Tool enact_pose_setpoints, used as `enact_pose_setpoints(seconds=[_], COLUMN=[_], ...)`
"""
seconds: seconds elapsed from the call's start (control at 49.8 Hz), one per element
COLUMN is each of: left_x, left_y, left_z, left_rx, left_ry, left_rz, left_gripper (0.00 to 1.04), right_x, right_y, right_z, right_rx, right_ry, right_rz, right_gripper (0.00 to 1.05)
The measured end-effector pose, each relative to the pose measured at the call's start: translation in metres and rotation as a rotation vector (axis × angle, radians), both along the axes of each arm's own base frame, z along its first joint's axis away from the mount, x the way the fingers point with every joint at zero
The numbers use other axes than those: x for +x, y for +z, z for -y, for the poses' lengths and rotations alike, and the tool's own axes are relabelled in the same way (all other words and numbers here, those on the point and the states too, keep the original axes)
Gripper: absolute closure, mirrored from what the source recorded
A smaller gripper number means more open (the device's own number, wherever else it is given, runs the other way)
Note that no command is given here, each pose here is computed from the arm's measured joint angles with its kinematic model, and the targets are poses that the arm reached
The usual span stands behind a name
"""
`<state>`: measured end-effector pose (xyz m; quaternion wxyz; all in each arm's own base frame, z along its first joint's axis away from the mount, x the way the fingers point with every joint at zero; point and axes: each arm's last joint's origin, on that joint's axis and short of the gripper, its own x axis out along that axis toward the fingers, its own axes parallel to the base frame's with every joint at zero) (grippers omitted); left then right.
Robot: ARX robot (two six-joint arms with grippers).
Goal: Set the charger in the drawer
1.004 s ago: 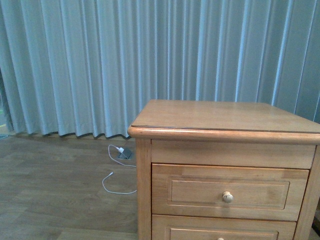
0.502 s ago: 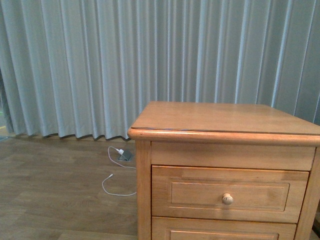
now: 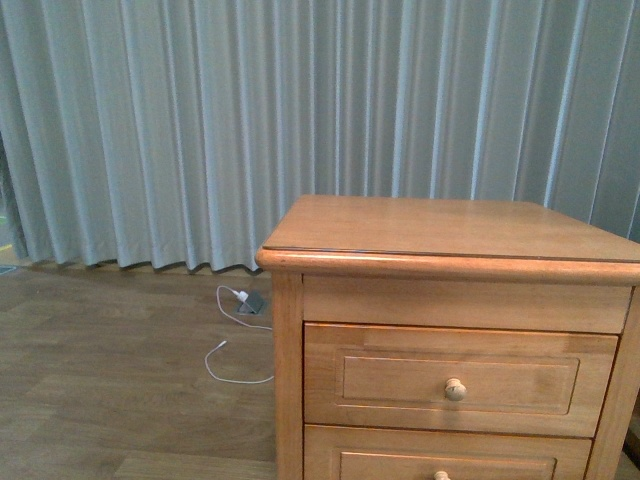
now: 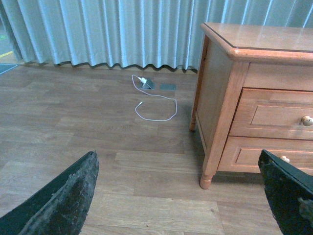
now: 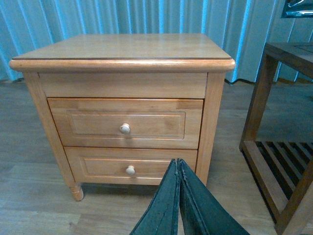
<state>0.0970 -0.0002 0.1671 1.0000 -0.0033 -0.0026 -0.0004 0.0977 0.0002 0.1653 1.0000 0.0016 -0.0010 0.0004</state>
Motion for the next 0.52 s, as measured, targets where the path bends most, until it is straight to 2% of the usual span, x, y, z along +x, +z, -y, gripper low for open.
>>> enact_pose_setpoints(seconds=[0.221, 0.522], left_x=[0.0, 0.0], left_y=[0.0, 0.0], left_z=[0.0, 0.0], left_rx=[0.0, 0.0], left_ry=[0.0, 0.0], left_rz=[0.0, 0.0], left_gripper=[0.06, 0.06], right_x=[-0.0001, -0.0001], right_y=[0.0001, 0.0001], right_z=[0.0, 0.0], right_rx=[-0.002, -0.001], right_ry=[0.0, 0.0], right_rz=[0.001, 0.001], right_gripper=[1.02, 0.48])
